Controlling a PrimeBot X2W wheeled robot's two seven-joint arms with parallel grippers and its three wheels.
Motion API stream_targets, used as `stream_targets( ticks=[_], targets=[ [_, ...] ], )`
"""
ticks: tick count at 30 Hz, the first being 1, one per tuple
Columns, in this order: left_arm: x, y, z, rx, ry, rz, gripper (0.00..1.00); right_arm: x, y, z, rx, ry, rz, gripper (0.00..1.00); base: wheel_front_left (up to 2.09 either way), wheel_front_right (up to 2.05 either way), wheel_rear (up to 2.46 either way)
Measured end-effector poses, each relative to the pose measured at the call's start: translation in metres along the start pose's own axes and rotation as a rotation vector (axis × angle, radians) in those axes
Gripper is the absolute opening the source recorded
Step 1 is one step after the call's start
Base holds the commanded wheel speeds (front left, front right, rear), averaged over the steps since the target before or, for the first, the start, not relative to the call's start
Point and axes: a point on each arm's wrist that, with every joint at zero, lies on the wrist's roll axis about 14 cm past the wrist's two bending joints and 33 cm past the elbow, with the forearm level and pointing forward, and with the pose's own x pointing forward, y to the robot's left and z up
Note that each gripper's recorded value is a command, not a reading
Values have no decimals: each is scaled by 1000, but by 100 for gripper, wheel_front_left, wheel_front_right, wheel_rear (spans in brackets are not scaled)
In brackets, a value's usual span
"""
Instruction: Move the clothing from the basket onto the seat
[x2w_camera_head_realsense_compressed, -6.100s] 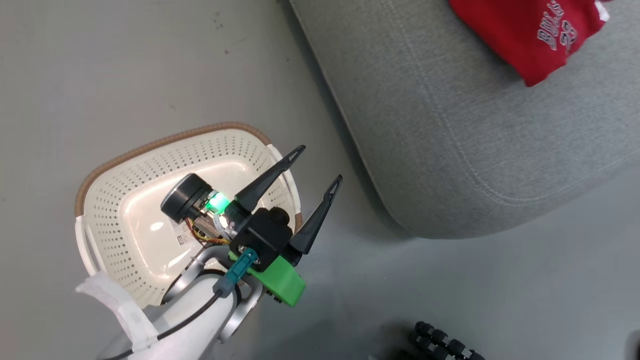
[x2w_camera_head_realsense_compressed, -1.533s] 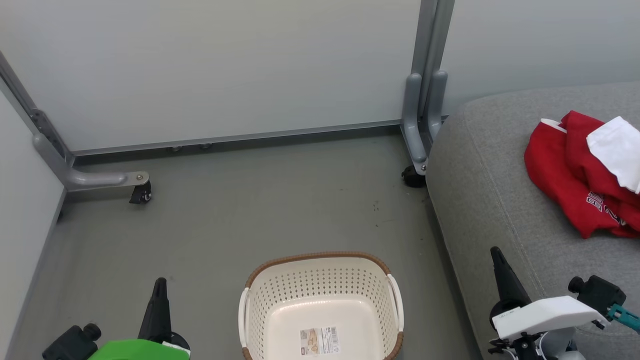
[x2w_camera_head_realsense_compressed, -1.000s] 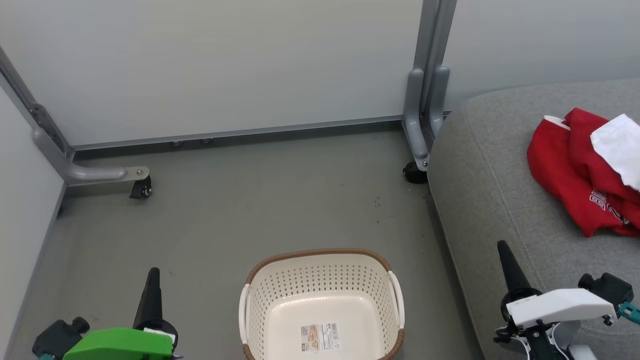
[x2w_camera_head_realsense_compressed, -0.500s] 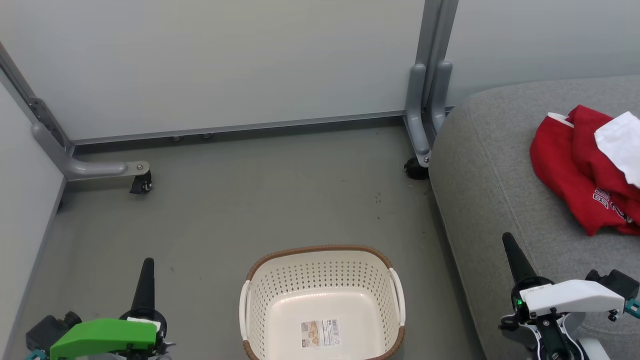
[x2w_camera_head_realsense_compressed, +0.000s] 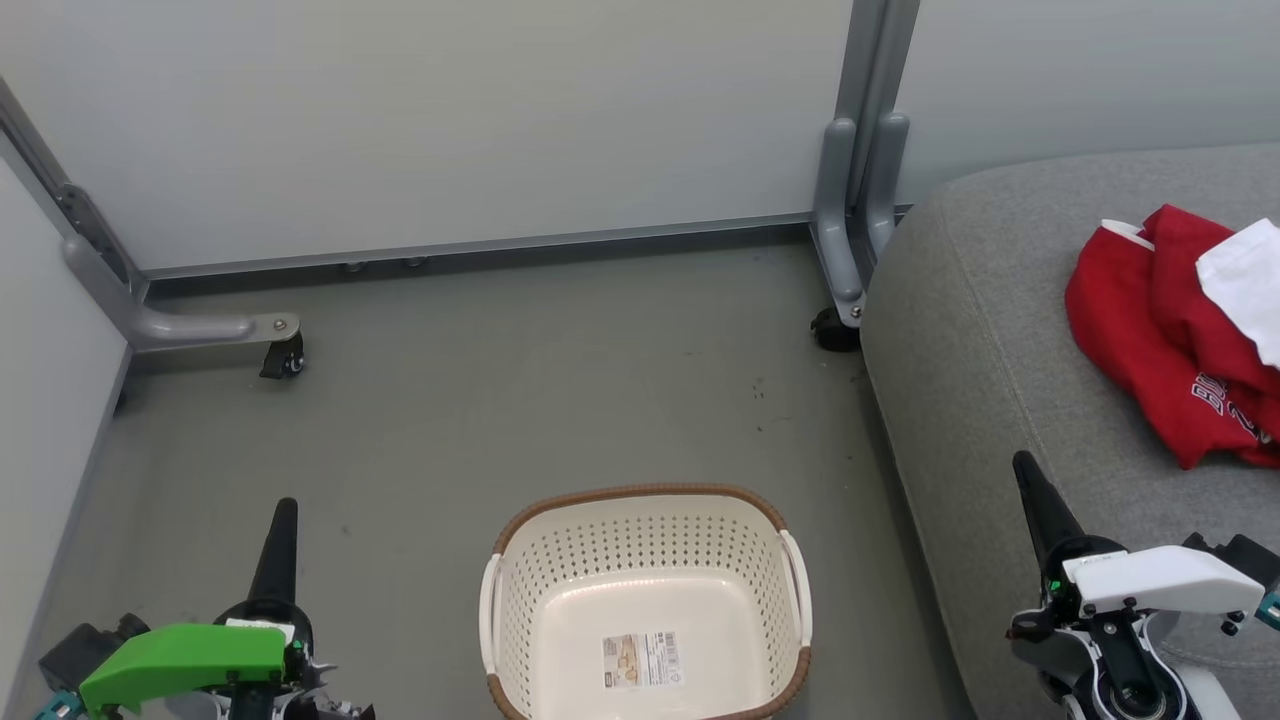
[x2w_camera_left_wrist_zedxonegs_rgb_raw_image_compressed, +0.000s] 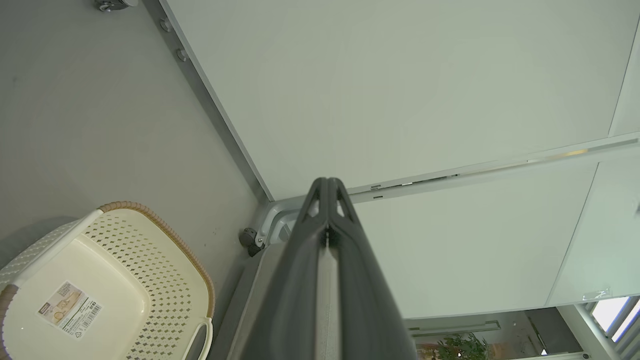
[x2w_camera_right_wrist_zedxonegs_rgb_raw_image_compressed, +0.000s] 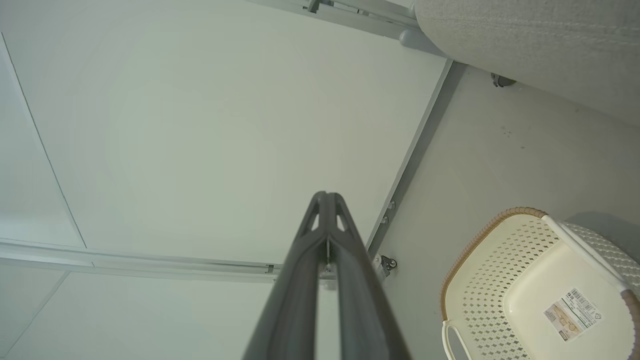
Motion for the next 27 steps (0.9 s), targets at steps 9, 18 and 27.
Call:
stream_targets(
  ticks=[9,18,27],
  targets=[
    [5,-2,3,-73,-3,-10,0,3,-2,3,75,-2,-4,0,0,0,0],
    [9,-4,8,-140,-9,-20,0,8,0,5,143,-4,2,0,0,0,0],
    [13,-7,11,-203,-12,-35,0,11,0,7,209,-6,4,0,0,0,0]
  ],
)
